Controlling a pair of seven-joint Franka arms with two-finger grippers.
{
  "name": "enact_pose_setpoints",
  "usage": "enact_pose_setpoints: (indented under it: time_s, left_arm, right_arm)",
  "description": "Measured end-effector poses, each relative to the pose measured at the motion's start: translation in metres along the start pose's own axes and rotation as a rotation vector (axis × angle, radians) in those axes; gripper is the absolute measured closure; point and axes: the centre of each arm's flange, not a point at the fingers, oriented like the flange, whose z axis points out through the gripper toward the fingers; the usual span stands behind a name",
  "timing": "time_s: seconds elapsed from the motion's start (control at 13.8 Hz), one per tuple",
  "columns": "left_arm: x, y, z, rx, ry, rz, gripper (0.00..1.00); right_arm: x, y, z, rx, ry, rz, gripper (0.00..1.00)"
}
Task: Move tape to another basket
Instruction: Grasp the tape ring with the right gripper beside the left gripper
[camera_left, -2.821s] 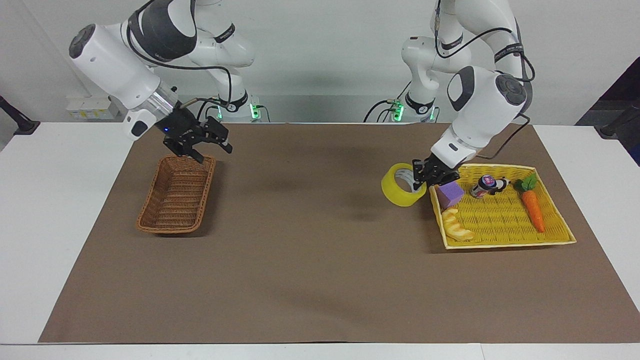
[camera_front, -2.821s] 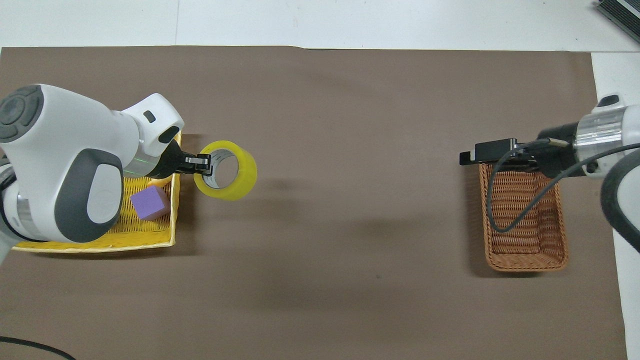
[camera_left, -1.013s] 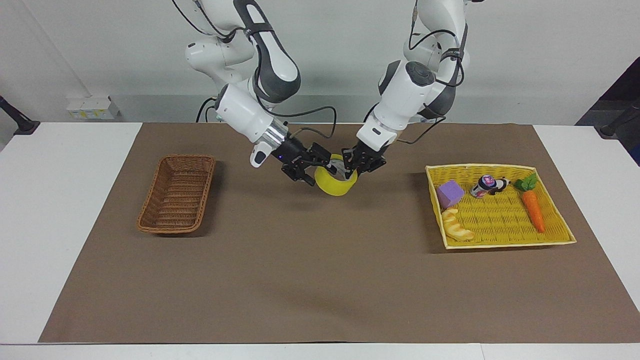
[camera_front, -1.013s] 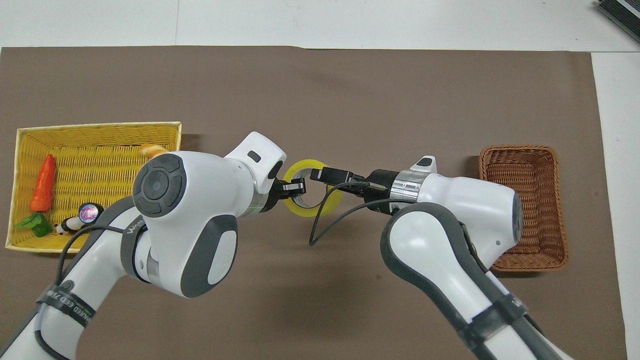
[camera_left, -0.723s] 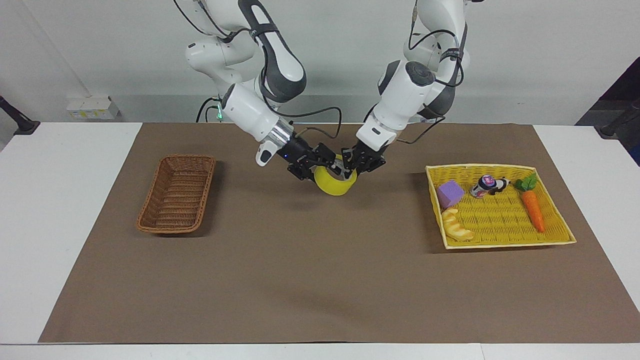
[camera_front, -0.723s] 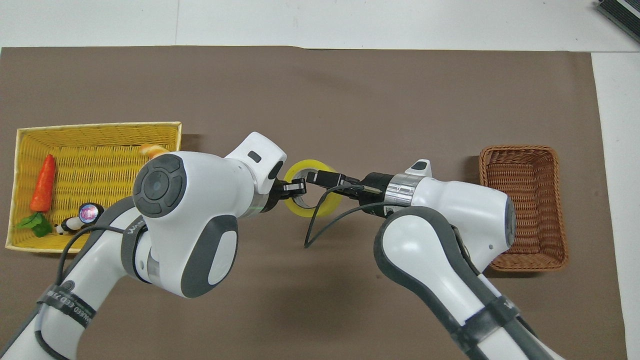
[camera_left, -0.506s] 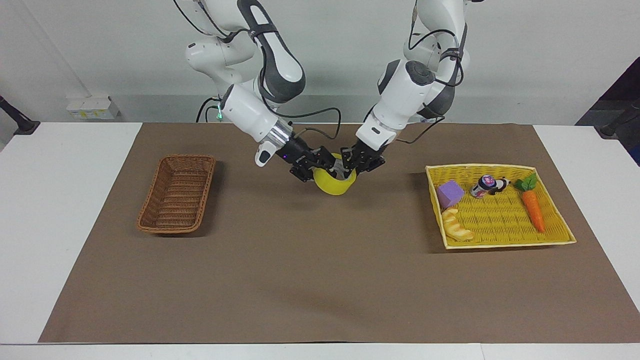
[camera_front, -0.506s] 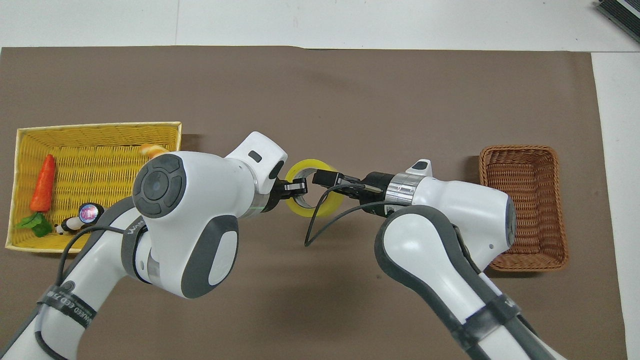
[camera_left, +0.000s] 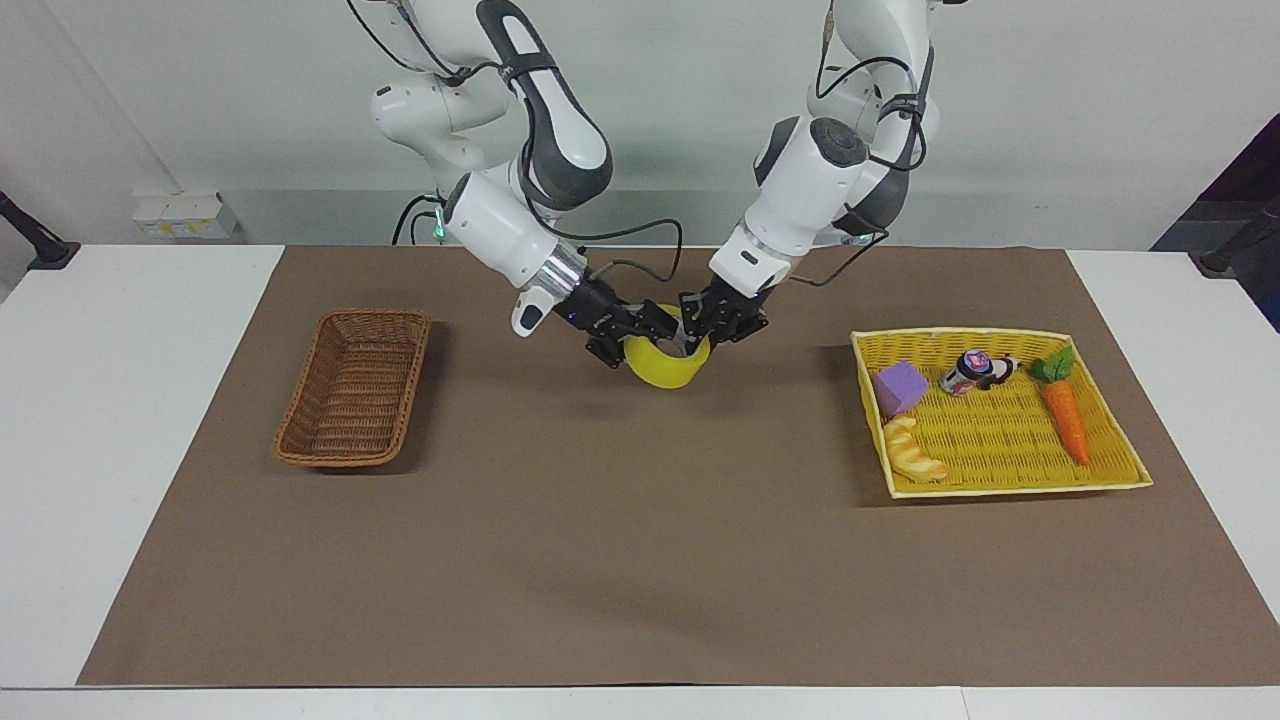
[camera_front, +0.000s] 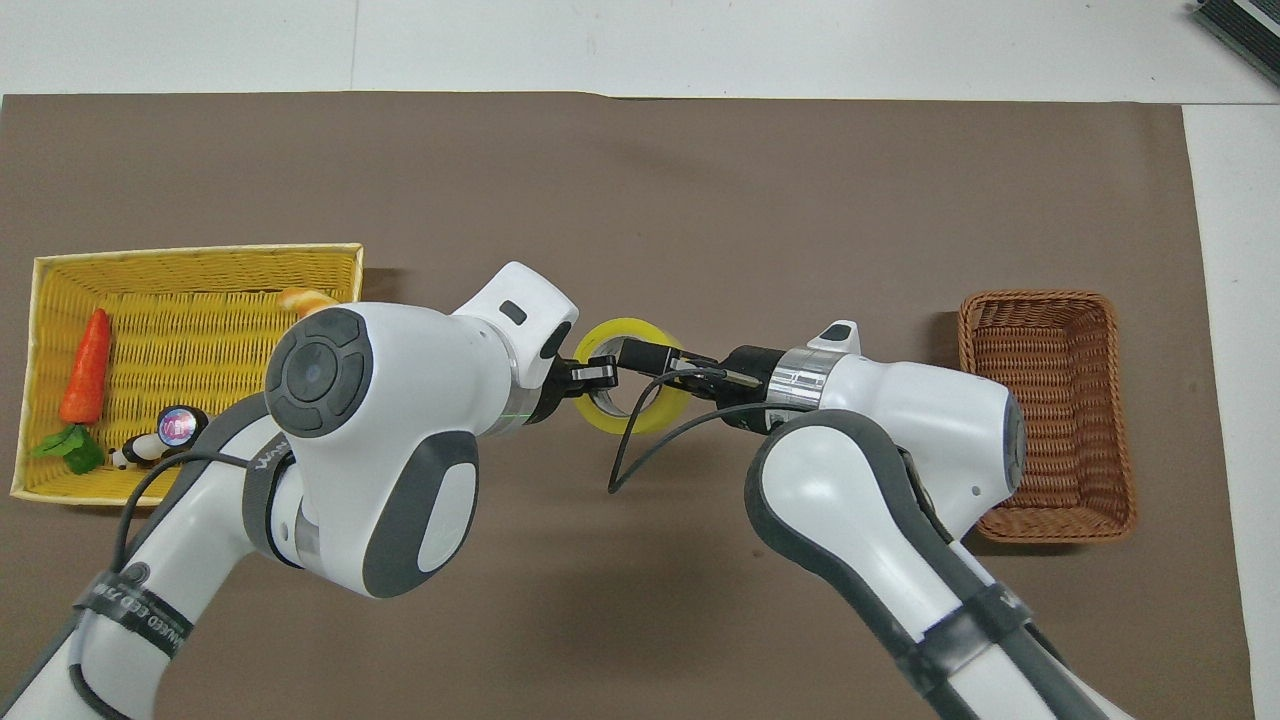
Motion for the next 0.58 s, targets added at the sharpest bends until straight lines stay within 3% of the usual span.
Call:
enact_pose_setpoints:
  time_s: [0.43, 0.58]
  left_arm:
    - [0.0002, -0.0001, -0.0002, 0.000, 0.000, 0.000, 0.78]
    - [0.0016, -0.0009, -0.0014, -0.001, 0.003, -0.005, 0.60]
  right_arm:
    - [0.0000, 0.0000, 0.0000, 0.000, 0.000, 0.000, 0.81]
    - [0.0015, -0.0002, -0.0012, 0.001, 0.004, 0.001, 0.85]
